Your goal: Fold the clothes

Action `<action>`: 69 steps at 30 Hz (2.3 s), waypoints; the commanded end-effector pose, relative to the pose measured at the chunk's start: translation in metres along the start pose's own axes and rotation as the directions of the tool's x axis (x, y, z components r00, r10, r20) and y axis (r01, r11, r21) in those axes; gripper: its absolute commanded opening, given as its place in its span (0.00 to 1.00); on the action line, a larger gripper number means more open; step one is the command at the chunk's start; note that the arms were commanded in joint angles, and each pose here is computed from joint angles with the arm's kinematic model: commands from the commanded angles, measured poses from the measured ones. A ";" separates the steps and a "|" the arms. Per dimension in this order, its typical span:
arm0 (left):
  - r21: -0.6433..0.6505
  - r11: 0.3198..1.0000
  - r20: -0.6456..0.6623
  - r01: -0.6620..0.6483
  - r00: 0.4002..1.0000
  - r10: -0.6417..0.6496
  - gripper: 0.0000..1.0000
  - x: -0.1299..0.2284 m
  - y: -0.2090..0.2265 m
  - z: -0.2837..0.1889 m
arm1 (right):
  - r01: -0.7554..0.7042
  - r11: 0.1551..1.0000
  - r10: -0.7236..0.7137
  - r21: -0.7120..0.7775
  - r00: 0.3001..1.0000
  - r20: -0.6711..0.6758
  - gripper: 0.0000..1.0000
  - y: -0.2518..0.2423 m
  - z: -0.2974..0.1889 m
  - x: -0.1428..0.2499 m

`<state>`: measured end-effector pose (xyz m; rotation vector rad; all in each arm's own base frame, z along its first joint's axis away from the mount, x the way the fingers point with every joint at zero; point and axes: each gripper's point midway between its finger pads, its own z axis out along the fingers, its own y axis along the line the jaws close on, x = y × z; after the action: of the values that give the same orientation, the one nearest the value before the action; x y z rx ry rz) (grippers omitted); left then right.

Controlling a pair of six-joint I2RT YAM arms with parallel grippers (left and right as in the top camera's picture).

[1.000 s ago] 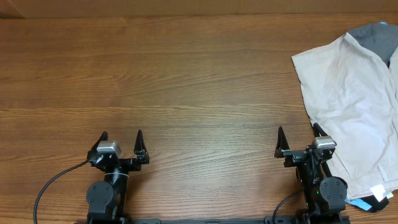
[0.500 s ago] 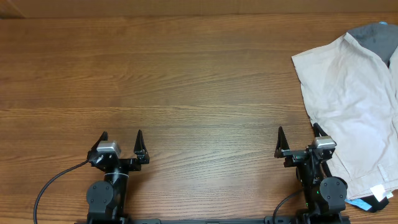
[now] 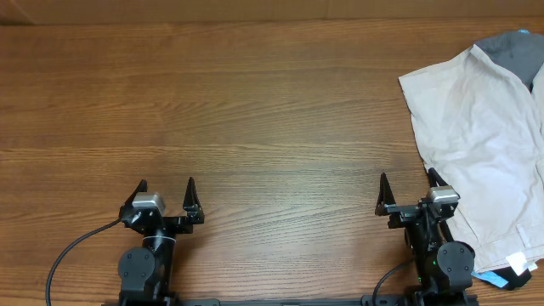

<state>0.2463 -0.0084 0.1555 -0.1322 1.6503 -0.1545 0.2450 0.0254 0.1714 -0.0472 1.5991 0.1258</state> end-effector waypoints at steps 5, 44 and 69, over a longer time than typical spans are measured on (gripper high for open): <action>-0.002 1.000 0.009 0.012 1.000 -0.012 1.00 -0.001 0.001 0.000 | 0.004 1.000 -0.004 -0.007 1.000 0.003 1.00 0.001 0.000 0.002; -0.005 1.000 0.009 0.023 1.000 -0.023 1.00 -0.001 0.002 0.000 | -0.016 1.000 0.016 0.001 1.000 0.004 1.00 0.000 0.000 0.002; -0.073 0.995 -0.273 0.069 0.958 -0.086 1.00 -0.034 -0.006 0.008 | -0.168 0.965 0.206 0.199 0.960 -0.191 1.00 -0.024 0.001 -0.032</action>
<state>0.2437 -0.0119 0.1638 -0.2068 1.9086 -0.2012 0.2437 0.0055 0.1736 0.1829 1.8095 0.1324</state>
